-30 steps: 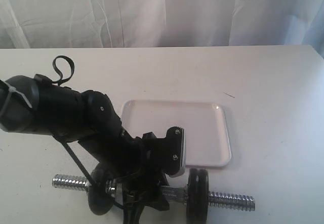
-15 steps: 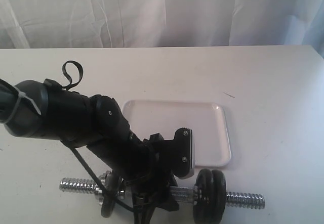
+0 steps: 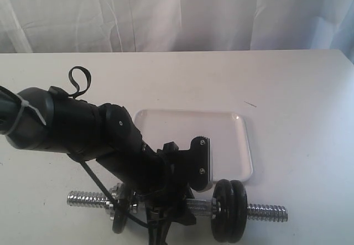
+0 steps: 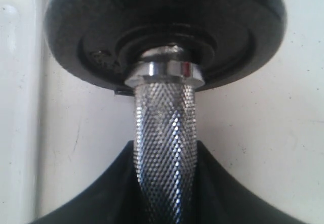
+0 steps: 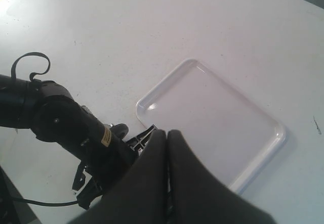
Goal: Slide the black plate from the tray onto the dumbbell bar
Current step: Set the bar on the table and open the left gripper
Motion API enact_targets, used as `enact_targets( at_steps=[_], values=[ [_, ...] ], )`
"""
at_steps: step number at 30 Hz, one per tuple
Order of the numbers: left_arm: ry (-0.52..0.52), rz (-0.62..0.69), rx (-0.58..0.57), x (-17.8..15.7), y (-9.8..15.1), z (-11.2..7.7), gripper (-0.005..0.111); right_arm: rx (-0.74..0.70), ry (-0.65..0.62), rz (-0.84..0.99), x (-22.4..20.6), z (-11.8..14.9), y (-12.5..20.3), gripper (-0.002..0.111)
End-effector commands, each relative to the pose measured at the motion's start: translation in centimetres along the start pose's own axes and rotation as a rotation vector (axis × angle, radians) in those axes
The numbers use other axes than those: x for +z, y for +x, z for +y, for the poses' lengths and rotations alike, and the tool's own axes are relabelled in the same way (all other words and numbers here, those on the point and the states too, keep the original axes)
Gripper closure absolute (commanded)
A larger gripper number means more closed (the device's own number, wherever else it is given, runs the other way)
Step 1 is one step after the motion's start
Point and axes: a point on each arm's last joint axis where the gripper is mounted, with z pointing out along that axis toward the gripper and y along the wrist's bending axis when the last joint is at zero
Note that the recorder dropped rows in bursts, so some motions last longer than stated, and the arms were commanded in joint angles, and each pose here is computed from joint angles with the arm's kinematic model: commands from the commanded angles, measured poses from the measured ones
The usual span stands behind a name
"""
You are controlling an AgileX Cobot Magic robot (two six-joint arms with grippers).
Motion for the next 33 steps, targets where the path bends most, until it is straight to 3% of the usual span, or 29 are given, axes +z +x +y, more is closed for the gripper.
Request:
enact_targets(
  at_steps=[1, 21, 23, 26, 28, 33],
  values=[
    [-0.031, -0.066, -0.039, -1.11, -1.41, 0.38, 0.107, -0.002, 0.003, -0.008, -0.24, 0.02, 0.07, 0.108],
    [-0.054, -0.069, -0.053, -1.12, -1.42, 0.60, 0.107, -0.002, 0.003, -0.008, -0.24, 0.02, 0.07, 0.108],
    [-0.052, -0.067, -0.050, -1.12, -1.41, 0.58, 0.100, -0.002, 0.003, -0.008, -0.24, 0.02, 0.07, 0.108],
    [-0.052, -0.067, -0.050, -1.12, -1.41, 0.58, 0.076, -0.002, 0.003, -0.008, -0.24, 0.02, 0.07, 0.108],
    [-0.052, -0.067, -0.050, -1.12, -1.41, 0.58, 0.068, -0.002, 0.003, -0.008, -0.24, 0.02, 0.07, 0.108],
    [-0.050, -0.067, -0.049, -1.12, -1.41, 0.56, 0.066, -0.002, 0.003, -0.008, -0.24, 0.02, 0.07, 0.108]
  ],
)
